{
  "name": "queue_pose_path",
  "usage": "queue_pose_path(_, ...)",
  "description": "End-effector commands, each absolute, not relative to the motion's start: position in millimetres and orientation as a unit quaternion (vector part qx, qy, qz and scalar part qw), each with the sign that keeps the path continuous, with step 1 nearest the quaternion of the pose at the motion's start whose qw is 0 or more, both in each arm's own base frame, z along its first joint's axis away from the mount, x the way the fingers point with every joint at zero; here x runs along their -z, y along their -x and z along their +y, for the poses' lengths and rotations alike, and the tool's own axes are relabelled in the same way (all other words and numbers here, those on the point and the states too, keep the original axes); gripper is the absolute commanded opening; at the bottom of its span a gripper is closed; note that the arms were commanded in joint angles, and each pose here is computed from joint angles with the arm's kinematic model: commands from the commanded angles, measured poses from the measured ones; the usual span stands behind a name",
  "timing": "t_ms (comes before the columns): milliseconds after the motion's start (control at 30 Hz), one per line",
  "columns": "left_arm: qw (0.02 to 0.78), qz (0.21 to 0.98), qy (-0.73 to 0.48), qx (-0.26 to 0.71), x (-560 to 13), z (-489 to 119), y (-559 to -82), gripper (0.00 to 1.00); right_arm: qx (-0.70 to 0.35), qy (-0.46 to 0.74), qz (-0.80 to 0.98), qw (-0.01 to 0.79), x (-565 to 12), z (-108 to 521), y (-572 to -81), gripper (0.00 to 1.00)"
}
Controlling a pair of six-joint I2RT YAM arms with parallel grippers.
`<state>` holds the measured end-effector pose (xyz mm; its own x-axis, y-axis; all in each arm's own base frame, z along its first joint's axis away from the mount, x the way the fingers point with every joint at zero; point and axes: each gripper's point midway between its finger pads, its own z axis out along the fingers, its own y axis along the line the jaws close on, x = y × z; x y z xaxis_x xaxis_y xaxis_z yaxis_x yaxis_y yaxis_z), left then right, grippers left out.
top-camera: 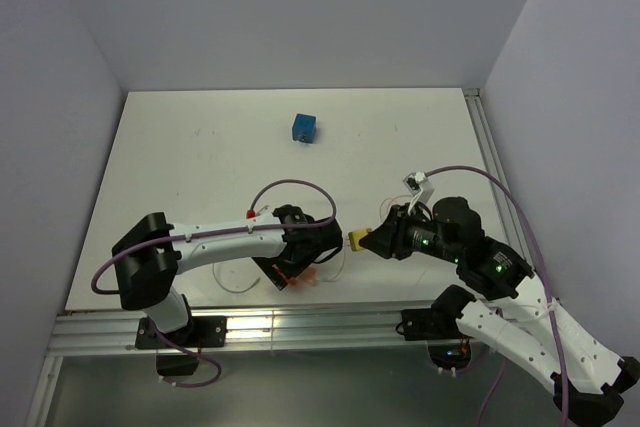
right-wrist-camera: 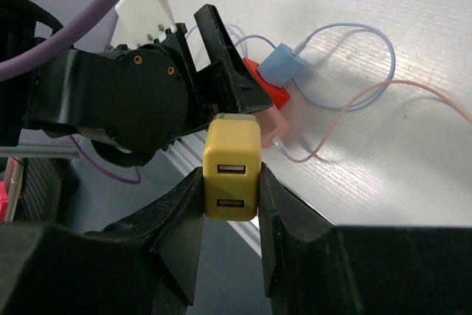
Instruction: Insert the plug
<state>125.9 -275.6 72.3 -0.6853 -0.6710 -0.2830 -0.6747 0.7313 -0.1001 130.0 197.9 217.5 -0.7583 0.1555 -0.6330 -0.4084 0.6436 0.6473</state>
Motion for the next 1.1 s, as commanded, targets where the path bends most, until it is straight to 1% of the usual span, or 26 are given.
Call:
queue_pose_path(0, 0.176, 0.793, 0.583, 0.032, -81.1, -270.5, -146.9, 0.84, -0.425, 0.086, 0.831, 0.348, -222.1, 198.5, -128.1, 0.0)
queue_pose_path(100, 0.176, 0.793, 0.582, 0.023, -77.1, -270.2, -149.1, 0.84, -0.424, 0.085, 0.834, 0.343, -218.0, 198.7, -127.5, 0.0)
queue_pose_path(333, 0.187, 0.791, 0.583, 0.021, -70.9, -267.3, -159.9, 0.77, -0.421, 0.085, 0.836, 0.341, -214.6, 198.2, -127.3, 0.0)
queue_pose_path(667, 0.212, 0.806, 0.553, -0.014, -54.7, -253.5, -175.5, 0.77, -0.417, 0.084, 0.838, 0.34, -213.9, 197.3, -127.5, 0.0)
queue_pose_path(833, 0.26, 0.826, 0.497, -0.063, -50.3, -238.5, -192.8, 0.78, -0.414, 0.083, 0.841, 0.339, -211.9, 196.9, -128.4, 0.0)
queue_pose_path(900, 0.288, 0.834, 0.464, -0.076, -54.0, -233.6, -204.9, 0.74, -0.411, 0.084, 0.842, 0.338, -210.8, 196.4, -128.7, 0.0)
queue_pose_path(1067, 0.324, 0.864, 0.378, -0.074, -60.7, -239.1, -221.2, 0.72, -0.41, 0.081, 0.844, 0.336, -209.3, 196.8, -129.5, 0.0)
